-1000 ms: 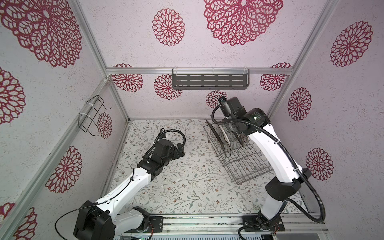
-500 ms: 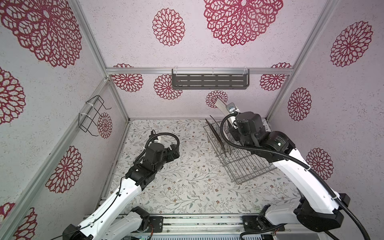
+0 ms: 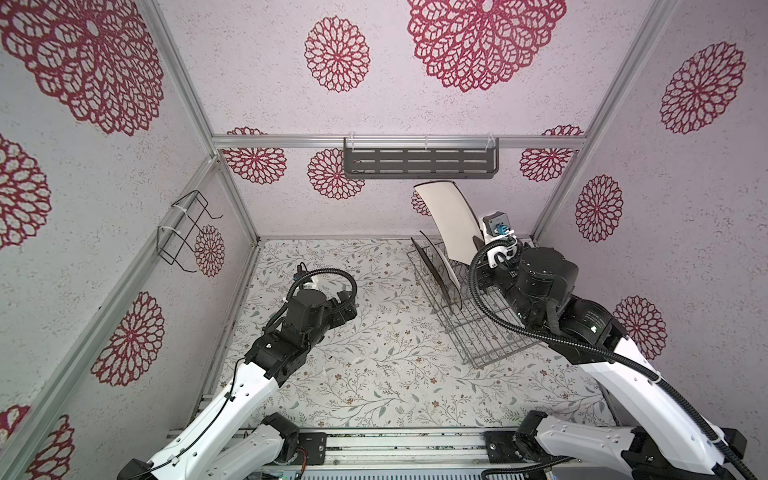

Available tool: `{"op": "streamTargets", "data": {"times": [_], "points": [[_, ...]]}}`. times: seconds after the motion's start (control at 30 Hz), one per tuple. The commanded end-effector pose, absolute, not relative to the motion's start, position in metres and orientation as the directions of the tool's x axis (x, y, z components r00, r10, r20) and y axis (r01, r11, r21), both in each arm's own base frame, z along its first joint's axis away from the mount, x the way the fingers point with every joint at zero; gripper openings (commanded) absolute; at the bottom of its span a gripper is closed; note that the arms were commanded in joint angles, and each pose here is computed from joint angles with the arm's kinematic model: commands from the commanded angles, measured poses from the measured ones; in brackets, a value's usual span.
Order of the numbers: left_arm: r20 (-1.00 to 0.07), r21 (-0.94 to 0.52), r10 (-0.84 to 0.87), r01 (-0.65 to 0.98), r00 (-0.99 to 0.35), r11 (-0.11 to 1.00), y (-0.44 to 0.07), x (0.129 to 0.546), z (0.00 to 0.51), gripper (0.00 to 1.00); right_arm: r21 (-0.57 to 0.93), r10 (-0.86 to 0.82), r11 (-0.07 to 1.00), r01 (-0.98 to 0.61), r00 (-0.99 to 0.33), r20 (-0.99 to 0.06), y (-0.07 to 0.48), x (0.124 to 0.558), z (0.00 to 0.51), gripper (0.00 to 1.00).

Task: Unload the plates from the dish rack
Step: 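Lift the white square plate up out of the rack with the right gripper, then bring the plate toward the left gripper and grasp its edge with the left gripper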

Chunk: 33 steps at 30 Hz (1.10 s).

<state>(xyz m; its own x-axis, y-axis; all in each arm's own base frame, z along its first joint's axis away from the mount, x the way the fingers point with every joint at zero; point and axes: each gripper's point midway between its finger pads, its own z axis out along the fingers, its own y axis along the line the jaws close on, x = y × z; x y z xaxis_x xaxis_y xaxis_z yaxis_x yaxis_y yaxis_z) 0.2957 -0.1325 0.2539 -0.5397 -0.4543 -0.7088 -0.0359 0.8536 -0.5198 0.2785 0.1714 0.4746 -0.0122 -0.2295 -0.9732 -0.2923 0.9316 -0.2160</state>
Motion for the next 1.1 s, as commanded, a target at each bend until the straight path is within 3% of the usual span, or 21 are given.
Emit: {"op": "streamTargets", "data": {"times": [0.0,0.2,0.43,0.57,0.7,0.93,1.07], "points": [[-0.741,-0.514,-0.434,0.018,-0.513,0.858,-0.138,0.299,0.286,0.95,0.114,0.226,0.921,-0.372,0.274,-0.935,0.153,0.243,0.583,0.00],[-0.740,-0.554,-0.458,0.060,-0.493,0.830,-0.146,0.303,0.306,0.95,0.262,0.462,0.807,-0.529,0.291,-0.838,0.169,0.234,0.583,0.00],[-0.704,-0.639,-0.543,0.075,-0.457,0.766,-0.148,0.301,0.315,0.96,0.453,0.677,0.674,-0.584,0.240,-0.696,0.175,0.247,0.561,0.00],[-0.640,-0.748,-0.595,0.215,-0.486,0.628,-0.173,0.299,0.336,0.97,0.516,0.754,0.587,-0.624,0.188,-0.630,0.187,0.255,0.546,0.00],[-0.568,-0.818,-0.657,0.250,-0.495,0.519,-0.183,0.301,0.345,0.97,0.583,0.831,0.491,-0.647,0.147,-0.537,0.191,0.262,0.534,0.00],[-0.482,-0.876,-0.725,0.293,-0.492,0.383,-0.191,0.309,0.356,0.97,0.671,0.889,0.409,-0.619,0.104,-0.446,0.200,0.278,0.518,0.00],[-0.382,-0.919,-0.788,0.284,-0.482,0.272,-0.182,0.317,0.354,0.96,0.708,0.916,0.359,-0.608,0.085,-0.392,0.207,0.274,0.510,0.00]]}}
